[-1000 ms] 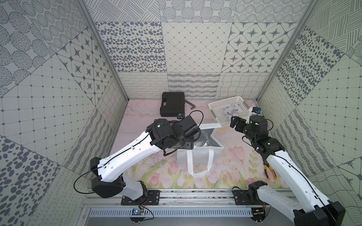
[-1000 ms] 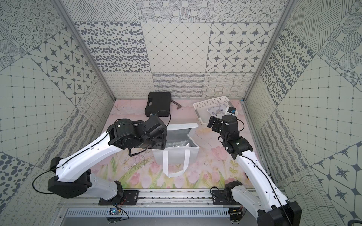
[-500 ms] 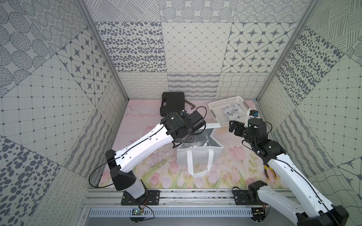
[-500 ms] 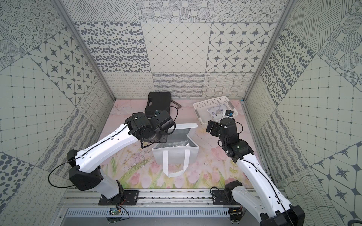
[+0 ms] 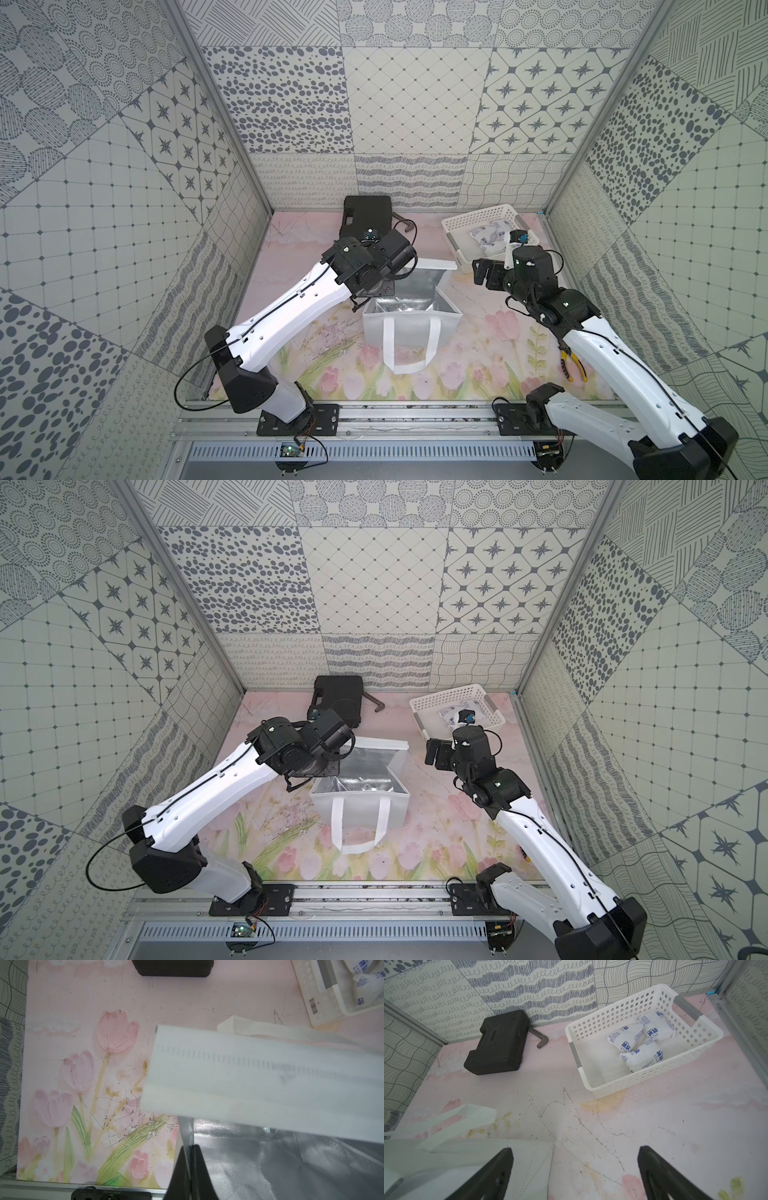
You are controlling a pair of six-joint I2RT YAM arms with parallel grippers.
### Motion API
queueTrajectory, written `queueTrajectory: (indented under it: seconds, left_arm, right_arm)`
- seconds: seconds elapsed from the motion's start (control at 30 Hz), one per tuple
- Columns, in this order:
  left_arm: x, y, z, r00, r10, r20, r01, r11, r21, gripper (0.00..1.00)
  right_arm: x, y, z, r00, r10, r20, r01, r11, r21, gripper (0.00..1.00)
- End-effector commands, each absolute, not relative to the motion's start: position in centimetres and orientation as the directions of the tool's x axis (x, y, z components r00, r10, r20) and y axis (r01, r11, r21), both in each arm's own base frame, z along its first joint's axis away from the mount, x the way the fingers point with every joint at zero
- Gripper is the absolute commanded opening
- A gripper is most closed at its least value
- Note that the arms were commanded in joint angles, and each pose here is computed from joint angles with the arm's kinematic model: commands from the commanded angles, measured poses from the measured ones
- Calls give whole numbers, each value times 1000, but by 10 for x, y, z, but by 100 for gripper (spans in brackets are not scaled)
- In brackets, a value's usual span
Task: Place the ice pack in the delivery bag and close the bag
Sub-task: Adjust the delivery bag at the center of the board.
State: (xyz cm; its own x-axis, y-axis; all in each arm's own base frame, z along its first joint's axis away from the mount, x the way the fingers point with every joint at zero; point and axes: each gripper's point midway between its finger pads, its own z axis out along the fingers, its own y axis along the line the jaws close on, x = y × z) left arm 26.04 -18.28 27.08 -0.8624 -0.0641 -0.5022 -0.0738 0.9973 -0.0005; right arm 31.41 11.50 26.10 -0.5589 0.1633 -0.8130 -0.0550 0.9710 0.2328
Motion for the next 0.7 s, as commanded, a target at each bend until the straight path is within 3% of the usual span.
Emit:
queueTrajectory:
  seconds: [0.0, 0.2, 0.27, 0.43, 0.67]
  left_arm:
    - [274, -159, 282, -816, -114, -567, -114, 993, -35, 0]
    - [277, -152, 275, -823, -143, -550, -115, 990, -85, 0]
    - [278, -151, 274, -826, -132, -547, -107, 991, -77, 0]
    - [279, -152, 274, -832, -134, -538, -93, 990, -103, 0]
    - [281, -152, 271, -840, -122, -528, -81, 992, -99, 0]
  right_arm:
    - [326, 118, 264, -562, 148, -814, -44, 977, 208, 98]
    - [384, 104, 237, -630, 212, -747, 89, 975, 201, 97]
    - [412, 88, 225, -652, 280, -704, 152, 959, 240, 84]
    - [485, 50, 176, -706, 342, -620, 244, 939, 241, 68]
    - [558, -12, 135, -684, 430, -589, 369, 901, 230, 68]
